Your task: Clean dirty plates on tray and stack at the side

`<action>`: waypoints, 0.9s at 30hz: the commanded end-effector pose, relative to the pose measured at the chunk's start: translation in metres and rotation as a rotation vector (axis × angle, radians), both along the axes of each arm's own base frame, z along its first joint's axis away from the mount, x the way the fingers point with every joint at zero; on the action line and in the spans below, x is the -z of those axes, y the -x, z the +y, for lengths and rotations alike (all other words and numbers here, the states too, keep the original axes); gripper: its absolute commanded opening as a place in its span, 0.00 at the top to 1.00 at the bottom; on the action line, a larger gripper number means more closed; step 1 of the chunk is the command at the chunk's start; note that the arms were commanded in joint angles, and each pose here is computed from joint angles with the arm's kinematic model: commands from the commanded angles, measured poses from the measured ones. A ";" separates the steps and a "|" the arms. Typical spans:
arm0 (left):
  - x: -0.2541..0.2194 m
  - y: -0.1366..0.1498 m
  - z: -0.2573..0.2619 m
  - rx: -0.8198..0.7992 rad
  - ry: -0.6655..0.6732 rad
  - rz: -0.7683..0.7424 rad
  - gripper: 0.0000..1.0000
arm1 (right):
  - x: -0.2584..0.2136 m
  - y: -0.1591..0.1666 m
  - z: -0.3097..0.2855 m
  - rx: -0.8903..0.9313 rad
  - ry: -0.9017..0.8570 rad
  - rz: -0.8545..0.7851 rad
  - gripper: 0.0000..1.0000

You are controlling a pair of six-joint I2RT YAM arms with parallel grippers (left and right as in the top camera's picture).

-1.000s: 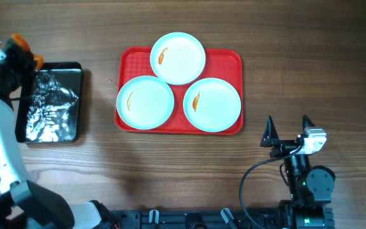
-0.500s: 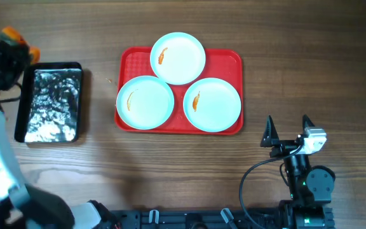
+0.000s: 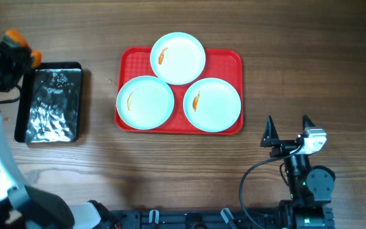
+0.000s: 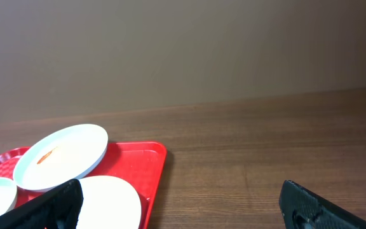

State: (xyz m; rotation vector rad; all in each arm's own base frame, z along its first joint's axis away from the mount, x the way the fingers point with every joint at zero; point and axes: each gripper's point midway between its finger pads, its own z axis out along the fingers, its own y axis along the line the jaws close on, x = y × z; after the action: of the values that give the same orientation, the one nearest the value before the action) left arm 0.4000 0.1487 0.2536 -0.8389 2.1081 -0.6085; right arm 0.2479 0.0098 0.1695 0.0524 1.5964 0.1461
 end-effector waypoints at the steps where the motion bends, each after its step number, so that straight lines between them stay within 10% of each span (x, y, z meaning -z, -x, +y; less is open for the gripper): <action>1: 0.140 0.020 0.025 -0.034 -0.034 0.359 0.96 | -0.001 0.000 -0.003 0.016 0.020 -0.008 0.00; 4: 0.162 0.022 0.024 -0.032 0.030 0.409 0.96 | -0.001 0.000 -0.003 0.016 0.019 -0.008 0.00; 11: -0.014 -0.002 0.003 0.042 -0.072 0.013 0.96 | -0.001 0.000 -0.003 0.016 0.019 -0.008 0.00; 19: 0.176 0.037 0.028 -0.063 -0.074 0.554 0.96 | -0.001 0.000 -0.003 0.016 0.019 -0.008 0.00; 24: 0.012 -0.005 -0.009 0.068 -0.092 0.121 0.96 | -0.001 0.000 -0.003 0.016 0.019 -0.008 0.00; 27: 0.008 -0.007 -0.013 0.048 -0.172 0.126 0.96 | -0.001 0.000 -0.003 0.016 0.019 -0.008 0.00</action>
State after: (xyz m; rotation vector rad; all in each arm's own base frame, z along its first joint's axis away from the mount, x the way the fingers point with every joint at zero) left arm 0.4061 0.1522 0.2378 -0.8187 2.2492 -0.4076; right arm 0.2479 0.0099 0.1695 0.0518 1.5964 0.1461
